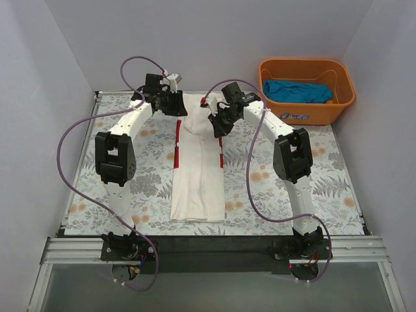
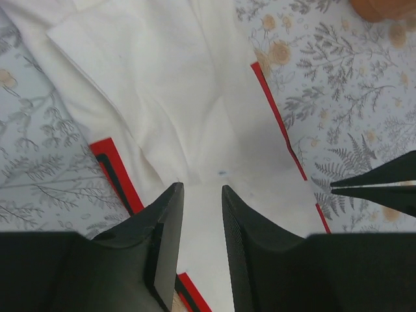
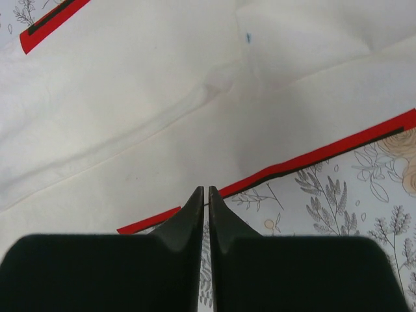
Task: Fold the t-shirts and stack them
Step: Fold the tshirt
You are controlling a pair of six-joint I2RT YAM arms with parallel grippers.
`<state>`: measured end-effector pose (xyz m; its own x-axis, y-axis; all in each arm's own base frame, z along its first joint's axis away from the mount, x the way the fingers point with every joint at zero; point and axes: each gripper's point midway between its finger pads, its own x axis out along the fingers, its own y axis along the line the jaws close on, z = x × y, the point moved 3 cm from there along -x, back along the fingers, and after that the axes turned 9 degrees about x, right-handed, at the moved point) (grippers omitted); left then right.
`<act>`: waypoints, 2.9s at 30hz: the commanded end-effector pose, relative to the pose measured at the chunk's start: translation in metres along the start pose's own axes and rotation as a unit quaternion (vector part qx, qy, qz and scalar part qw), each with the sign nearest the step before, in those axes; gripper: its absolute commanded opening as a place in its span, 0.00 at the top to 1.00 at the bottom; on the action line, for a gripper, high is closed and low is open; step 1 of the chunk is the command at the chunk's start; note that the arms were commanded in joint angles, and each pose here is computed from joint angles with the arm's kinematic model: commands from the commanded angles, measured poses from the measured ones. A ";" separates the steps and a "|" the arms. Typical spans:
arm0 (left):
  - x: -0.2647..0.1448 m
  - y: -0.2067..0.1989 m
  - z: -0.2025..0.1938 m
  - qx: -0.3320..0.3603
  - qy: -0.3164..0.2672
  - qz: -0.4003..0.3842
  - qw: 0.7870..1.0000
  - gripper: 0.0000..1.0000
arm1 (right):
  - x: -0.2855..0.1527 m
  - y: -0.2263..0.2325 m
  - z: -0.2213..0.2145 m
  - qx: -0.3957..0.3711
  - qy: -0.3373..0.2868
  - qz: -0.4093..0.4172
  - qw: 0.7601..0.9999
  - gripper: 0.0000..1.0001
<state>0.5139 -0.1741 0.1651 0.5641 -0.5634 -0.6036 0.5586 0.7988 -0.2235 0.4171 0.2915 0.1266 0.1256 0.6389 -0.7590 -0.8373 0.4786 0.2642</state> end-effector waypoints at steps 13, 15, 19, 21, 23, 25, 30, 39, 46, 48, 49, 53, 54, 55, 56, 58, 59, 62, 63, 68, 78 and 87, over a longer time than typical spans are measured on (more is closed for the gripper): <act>0.035 0.016 -0.110 -0.060 0.157 0.017 0.986 0.81 | 0.055 -0.040 -0.010 -0.004 -0.007 -0.069 0.998 0.95; 0.045 0.023 -0.119 -0.061 0.166 0.023 0.984 0.81 | 0.058 -0.049 -0.011 -0.003 -0.005 -0.083 0.997 0.96; 0.056 0.036 -0.117 -0.056 0.163 0.042 0.984 0.83 | 0.068 -0.070 -0.016 0.001 0.000 -0.107 0.994 0.96; 0.061 0.041 -0.112 -0.052 0.154 0.047 0.986 0.83 | 0.067 -0.077 -0.015 0.003 -0.004 -0.113 0.994 0.96; 0.064 0.045 -0.104 -0.048 0.144 0.049 0.987 0.83 | 0.068 -0.083 -0.014 0.002 -0.007 -0.122 0.993 0.96; 0.069 0.047 -0.107 -0.050 0.149 0.049 0.986 0.83 | 0.069 -0.090 -0.016 0.004 -0.006 -0.129 0.992 0.96; 0.078 0.057 -0.103 -0.045 0.146 0.058 0.987 0.83 | 0.068 -0.103 -0.008 -0.009 -0.016 -0.147 0.989 0.95; 0.080 0.058 -0.081 -0.041 0.121 0.053 0.990 0.82 | 0.058 -0.124 0.002 -0.027 -0.029 -0.189 0.981 0.91; 0.042 0.033 -0.020 -0.019 0.045 0.019 0.999 0.73 | 0.011 -0.111 0.043 -0.068 -0.075 -0.205 0.973 0.82; 0.025 0.023 -0.002 -0.002 0.017 0.000 1.000 0.68 | -0.007 -0.097 0.059 -0.084 -0.099 -0.191 0.973 0.73; -0.002 0.014 0.023 0.015 -0.015 -0.004 1.000 0.65 | -0.030 -0.085 0.075 -0.095 -0.123 -0.190 0.969 0.71; -0.070 -0.001 0.061 0.075 -0.093 -0.019 0.993 0.48 | -0.069 -0.034 0.092 -0.133 -0.162 -0.143 0.967 0.64; -0.080 -0.004 0.064 0.089 -0.102 -0.019 0.991 0.32 | -0.073 -0.019 0.096 -0.162 -0.165 -0.134 0.964 0.61; -0.086 -0.006 0.058 0.111 -0.101 -0.018 0.989 0.28 | -0.092 -0.002 0.103 -0.186 -0.178 -0.139 0.956 0.60; -0.107 -0.015 0.065 0.134 -0.117 -0.013 0.984 0.26 | -0.094 0.007 0.100 -0.200 -0.172 -0.139 0.954 0.60; -0.110 -0.020 0.043 0.154 -0.111 -0.017 0.982 0.25 | -0.096 0.038 0.093 -0.252 -0.155 -0.146 0.944 0.59; -0.115 -0.022 0.038 0.199 -0.114 -0.018 0.973 0.25 | -0.095 0.048 0.089 -0.266 -0.150 -0.145 0.941 0.59; -0.126 -0.036 -0.001 0.290 -0.102 -0.046 0.951 0.25 | -0.079 0.086 0.064 -0.310 -0.119 -0.124 0.935 0.53; -0.138 -0.046 -0.014 0.314 -0.091 -0.058 0.943 0.22 | -0.065 0.102 0.042 -0.326 -0.089 -0.108 0.935 0.27; -0.158 -0.092 -0.118 0.340 -0.029 -0.207 0.917 0.17 | -0.042 0.163 -0.021 -0.336 -0.031 0.032 0.941 0.06; -0.185 -0.141 -0.239 0.467 -0.088 -0.254 0.842 0.23 | -0.023 0.224 -0.119 -0.380 -0.100 0.096 0.915 0.15; -0.169 -0.141 -0.279 0.488 -0.062 -0.270 0.828 0.41 | 0.015 0.226 -0.150 -0.355 -0.064 0.102 0.927 0.38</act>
<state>0.1613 -0.1281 0.0836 0.0910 -0.8381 -0.5378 0.9711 -0.0450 0.2346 0.1436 0.3044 0.0860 -0.0796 0.7253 -0.6838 -0.9819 -0.1752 -0.0715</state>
